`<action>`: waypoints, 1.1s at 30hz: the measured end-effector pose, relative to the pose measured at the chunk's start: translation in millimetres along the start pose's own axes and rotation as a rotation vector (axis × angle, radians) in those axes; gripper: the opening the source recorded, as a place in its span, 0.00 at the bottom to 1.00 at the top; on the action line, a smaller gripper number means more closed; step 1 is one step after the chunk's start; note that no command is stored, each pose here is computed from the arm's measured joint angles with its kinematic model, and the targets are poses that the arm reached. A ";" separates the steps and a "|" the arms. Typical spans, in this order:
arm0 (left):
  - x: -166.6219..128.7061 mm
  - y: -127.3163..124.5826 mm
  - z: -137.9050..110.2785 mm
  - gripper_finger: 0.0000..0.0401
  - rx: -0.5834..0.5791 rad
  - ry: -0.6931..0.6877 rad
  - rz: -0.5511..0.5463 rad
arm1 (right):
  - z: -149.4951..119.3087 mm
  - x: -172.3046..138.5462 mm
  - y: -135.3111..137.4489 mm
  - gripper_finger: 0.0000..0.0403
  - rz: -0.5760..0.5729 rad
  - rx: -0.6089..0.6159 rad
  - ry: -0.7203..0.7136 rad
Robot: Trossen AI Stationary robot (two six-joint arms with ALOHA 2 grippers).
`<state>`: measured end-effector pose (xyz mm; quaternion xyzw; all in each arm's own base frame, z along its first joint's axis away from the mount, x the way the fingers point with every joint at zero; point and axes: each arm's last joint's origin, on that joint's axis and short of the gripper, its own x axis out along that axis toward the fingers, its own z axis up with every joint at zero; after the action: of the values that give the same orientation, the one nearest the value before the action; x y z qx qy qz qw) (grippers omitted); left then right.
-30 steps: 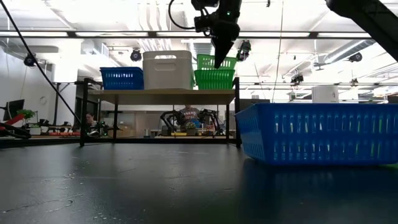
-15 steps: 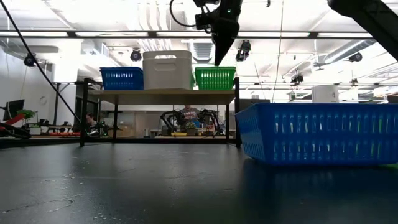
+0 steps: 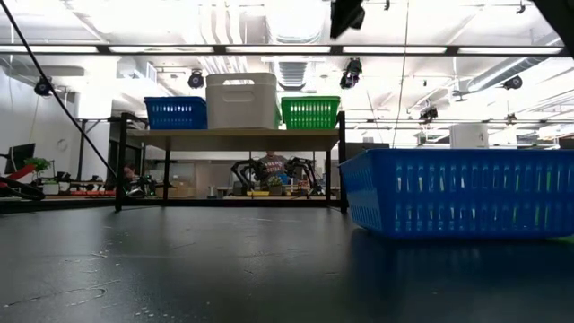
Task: Stack baskets on shelf by color
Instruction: Stack the white bin on top of the white bin on the shelf
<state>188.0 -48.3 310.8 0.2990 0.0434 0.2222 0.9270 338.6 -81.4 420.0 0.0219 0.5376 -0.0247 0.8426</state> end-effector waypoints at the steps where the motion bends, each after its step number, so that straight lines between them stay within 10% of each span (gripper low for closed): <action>1: 0.0 0.3 0.5 0.00 -0.006 -0.001 0.001 | -0.8 -3.4 6.8 0.23 0.025 0.000 -0.010; 16: 1.7 -1.8 1.1 0.00 -0.031 0.001 -0.003 | -54.4 -27.8 35.1 0.09 -0.005 0.274 0.002; 33: 1.7 -1.6 1.2 0.00 -0.015 0.001 -0.002 | -111.6 42.9 -96.1 0.28 -0.392 0.991 -0.067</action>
<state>190.4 -49.4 311.0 0.2918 0.0426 0.2216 0.9295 249.4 -171.0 333.1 0.3157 0.4282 -0.4334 0.7274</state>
